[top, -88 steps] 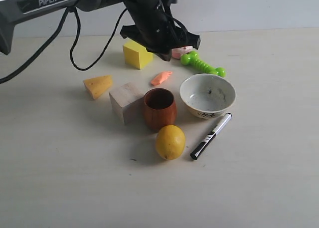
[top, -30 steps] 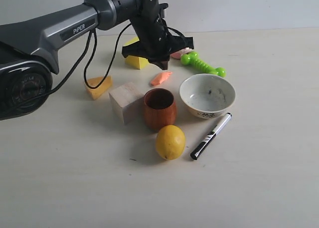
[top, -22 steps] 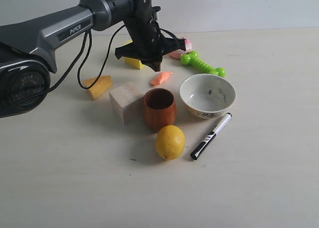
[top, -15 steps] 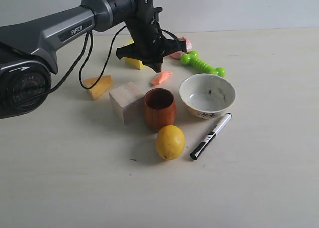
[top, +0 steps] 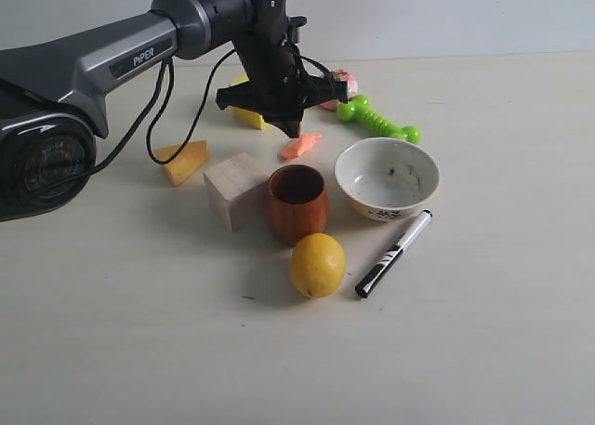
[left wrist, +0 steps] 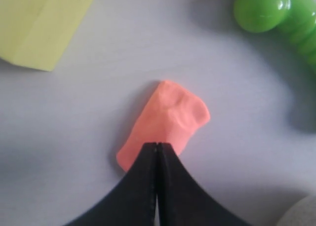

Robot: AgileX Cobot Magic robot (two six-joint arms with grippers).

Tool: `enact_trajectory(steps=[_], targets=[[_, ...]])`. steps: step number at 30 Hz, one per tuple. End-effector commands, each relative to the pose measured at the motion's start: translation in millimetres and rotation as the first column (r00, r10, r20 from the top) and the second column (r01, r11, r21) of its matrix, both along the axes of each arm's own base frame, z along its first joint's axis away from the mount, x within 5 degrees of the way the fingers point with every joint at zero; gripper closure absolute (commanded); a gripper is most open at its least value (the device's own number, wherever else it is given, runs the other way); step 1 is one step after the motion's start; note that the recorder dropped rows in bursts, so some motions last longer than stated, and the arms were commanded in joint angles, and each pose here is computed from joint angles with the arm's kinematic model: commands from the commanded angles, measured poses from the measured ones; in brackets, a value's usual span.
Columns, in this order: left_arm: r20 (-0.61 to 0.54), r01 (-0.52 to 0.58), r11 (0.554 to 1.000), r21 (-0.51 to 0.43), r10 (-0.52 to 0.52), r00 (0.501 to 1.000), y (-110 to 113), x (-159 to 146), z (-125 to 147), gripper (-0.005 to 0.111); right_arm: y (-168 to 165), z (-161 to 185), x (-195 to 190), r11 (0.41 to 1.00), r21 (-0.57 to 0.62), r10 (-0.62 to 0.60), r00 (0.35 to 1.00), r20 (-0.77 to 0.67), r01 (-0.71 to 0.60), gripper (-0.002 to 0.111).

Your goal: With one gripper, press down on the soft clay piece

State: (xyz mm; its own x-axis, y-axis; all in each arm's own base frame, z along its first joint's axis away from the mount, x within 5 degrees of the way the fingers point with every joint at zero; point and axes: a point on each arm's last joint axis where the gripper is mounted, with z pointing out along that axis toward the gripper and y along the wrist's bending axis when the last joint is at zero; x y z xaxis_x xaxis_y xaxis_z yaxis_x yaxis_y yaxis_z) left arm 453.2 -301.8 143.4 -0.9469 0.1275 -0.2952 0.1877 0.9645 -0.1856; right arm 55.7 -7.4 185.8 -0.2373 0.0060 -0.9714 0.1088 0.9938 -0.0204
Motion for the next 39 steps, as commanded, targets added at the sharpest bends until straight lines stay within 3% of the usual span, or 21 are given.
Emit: enact_trajectory(steps=[1, 39], targets=[[0.01, 0.023, 1.0, 0.0, -0.023, 1.0, -1.0, -0.4, 4.4, 0.107, -0.4, -0.2, -0.2, 1.0, -0.008, -0.004, 1.0, 0.011, 0.005, 0.108], [-0.078, 0.027, 0.999, 0.032, -0.024, 0.997, -2.4, -1.6, -44.5, 0.107, -0.4, -0.2, -0.2, 1.0, -0.008, -0.004, 1.0, 0.011, 0.005, 0.108]])
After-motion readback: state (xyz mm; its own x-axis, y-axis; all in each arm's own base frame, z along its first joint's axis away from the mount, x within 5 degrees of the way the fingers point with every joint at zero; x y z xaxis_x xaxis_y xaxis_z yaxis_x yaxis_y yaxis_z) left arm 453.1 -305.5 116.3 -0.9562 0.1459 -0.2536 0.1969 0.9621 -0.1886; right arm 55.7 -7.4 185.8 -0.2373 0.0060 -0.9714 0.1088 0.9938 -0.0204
